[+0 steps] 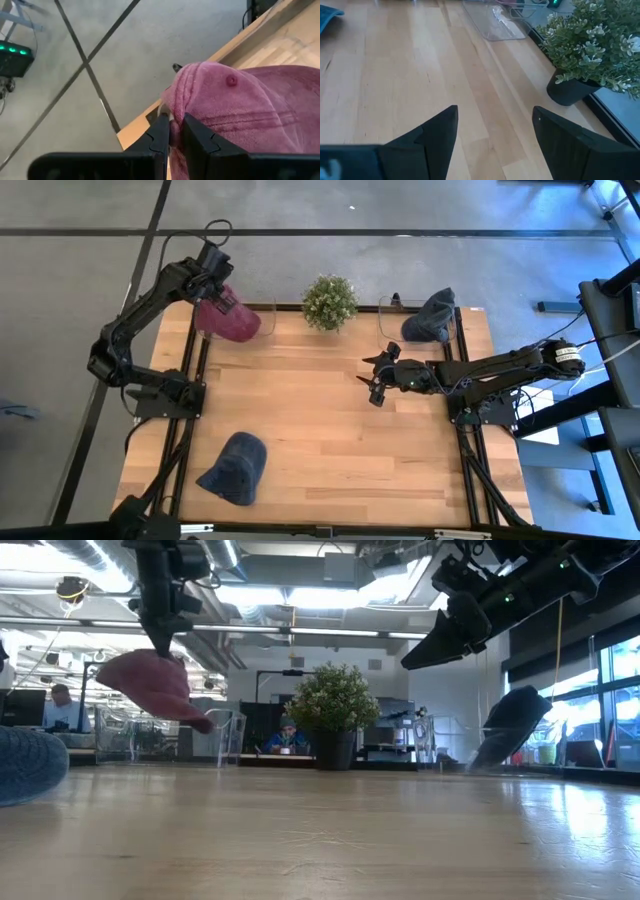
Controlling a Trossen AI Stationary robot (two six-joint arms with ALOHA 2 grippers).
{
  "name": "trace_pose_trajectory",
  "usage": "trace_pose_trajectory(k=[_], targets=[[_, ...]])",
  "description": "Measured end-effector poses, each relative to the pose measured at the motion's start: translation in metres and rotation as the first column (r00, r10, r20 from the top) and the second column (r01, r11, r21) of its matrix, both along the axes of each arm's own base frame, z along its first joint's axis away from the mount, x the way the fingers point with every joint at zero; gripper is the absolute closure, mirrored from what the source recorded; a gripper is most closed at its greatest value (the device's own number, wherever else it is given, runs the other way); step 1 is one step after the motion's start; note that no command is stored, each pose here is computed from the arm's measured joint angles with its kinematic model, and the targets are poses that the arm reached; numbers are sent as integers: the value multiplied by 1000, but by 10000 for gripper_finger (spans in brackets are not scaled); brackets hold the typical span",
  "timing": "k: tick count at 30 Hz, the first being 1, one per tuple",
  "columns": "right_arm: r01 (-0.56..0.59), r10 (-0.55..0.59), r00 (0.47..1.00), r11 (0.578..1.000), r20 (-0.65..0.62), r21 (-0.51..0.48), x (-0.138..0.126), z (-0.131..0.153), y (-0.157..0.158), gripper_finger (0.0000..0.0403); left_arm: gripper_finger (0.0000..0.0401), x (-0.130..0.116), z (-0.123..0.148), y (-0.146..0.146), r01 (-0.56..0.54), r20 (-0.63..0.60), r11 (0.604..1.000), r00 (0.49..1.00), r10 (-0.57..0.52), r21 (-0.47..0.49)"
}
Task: Pick & Place hat
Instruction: Put the red cap into the left transparent bin
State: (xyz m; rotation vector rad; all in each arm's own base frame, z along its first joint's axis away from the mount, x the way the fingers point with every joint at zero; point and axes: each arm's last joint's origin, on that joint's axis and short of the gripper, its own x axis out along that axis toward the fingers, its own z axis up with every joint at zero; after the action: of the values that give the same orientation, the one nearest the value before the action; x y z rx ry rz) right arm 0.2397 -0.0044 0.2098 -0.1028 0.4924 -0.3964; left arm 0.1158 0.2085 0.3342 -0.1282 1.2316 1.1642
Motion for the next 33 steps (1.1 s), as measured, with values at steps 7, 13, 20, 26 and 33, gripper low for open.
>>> trace_pose_trajectory(k=[7, 13, 20, 26, 33], targets=[[0, 0, 1000, 1000, -2, -1, 0, 0, 0, 147, 373, -1, 1, 0, -39, -10, 999, 999, 40, 27], [1, -1, 1000, 1000, -4, 1, 0, 0, 0, 147, 373, 3, 22, 2, -132, 122, 987, 985, 121, 88], [0, 0, 1000, 1000, -15, -2, -1, -1, 0, 147, 373, 2, 24, -1, -158, 144, 986, 978, 150, 50], [-1, 0, 1000, 1000, -31, -3, -1, -2, 0, 147, 373, 8, 15, -7, -210, 137, 977, 967, 213, -38], [-1, 1, 999, 1000, -40, -3, -2, -3, 0, 147, 373, 14, 7, -14, -281, 66, 958, 957, 284, -54]])
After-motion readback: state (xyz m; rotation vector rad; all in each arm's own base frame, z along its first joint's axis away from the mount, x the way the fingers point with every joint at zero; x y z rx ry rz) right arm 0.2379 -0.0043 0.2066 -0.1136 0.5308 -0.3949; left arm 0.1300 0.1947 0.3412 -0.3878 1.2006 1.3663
